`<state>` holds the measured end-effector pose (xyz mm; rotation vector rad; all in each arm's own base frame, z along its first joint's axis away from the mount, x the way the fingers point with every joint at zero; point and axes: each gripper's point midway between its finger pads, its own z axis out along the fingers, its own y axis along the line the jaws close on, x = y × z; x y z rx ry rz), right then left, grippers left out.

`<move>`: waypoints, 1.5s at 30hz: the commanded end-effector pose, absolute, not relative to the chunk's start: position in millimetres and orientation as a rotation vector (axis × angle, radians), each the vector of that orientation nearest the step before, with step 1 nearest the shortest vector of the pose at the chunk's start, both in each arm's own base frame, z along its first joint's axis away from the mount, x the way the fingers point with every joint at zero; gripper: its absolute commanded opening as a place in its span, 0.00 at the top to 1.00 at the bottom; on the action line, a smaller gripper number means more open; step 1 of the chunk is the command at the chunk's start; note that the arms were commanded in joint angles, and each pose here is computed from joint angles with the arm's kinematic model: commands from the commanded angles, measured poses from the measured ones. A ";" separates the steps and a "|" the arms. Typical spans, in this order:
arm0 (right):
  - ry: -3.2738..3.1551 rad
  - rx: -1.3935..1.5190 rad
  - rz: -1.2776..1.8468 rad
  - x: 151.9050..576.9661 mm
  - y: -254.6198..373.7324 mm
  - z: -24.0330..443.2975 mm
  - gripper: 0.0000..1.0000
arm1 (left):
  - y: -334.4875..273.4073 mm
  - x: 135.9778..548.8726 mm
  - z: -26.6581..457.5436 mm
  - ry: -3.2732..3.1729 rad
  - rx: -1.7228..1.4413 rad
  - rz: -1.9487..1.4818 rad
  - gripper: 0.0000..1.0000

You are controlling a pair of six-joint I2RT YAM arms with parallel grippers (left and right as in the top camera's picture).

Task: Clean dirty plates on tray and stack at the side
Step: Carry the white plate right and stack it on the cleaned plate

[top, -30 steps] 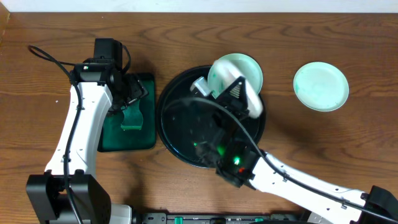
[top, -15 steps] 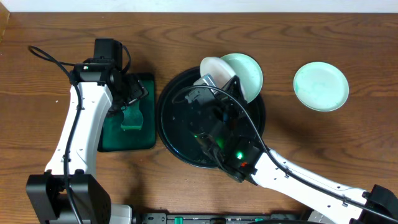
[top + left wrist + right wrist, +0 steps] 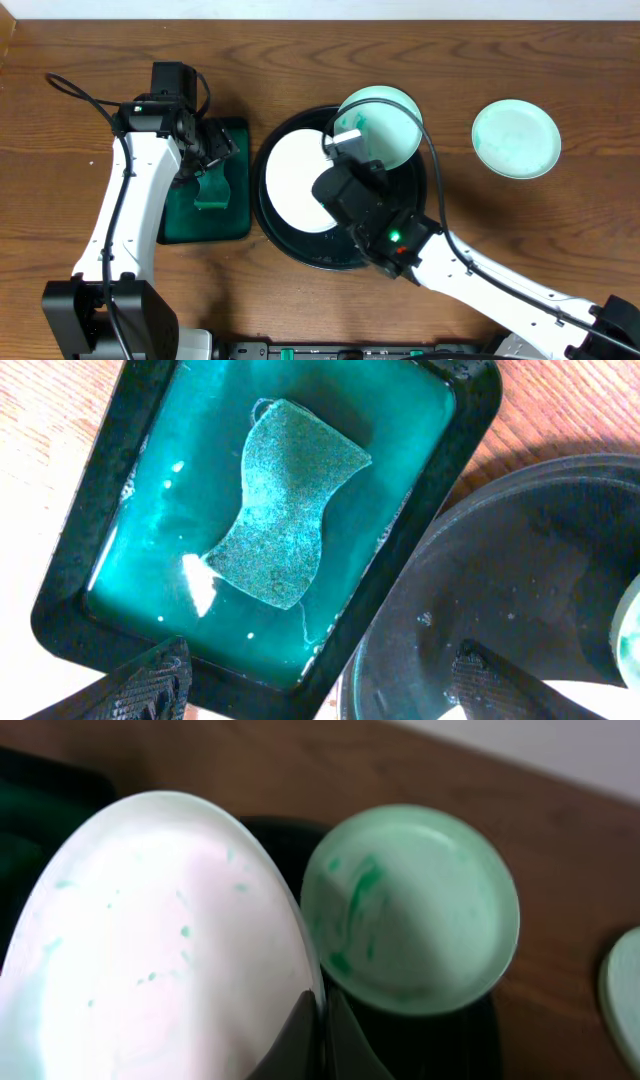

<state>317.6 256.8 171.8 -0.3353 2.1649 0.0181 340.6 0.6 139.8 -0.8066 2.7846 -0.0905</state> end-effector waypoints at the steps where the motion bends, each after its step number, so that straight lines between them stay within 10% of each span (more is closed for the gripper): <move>1: 2.127 -0.185 0.090 330.6 239.8 212.0 0.99 | 1.3 337.4 139.4 2.787 -0.816 -0.085 0.16; 26: 2.213 0.949 -0.343 354.1 -136.6 178.7 0.99 | 1.2 337.3 139.4 2.788 -0.817 -0.085 0.16; 45: 2.422 1.097 -0.064 392.2 -143.7 47.5 0.93 | 1.2 337.3 139.4 2.788 -0.817 -0.085 0.16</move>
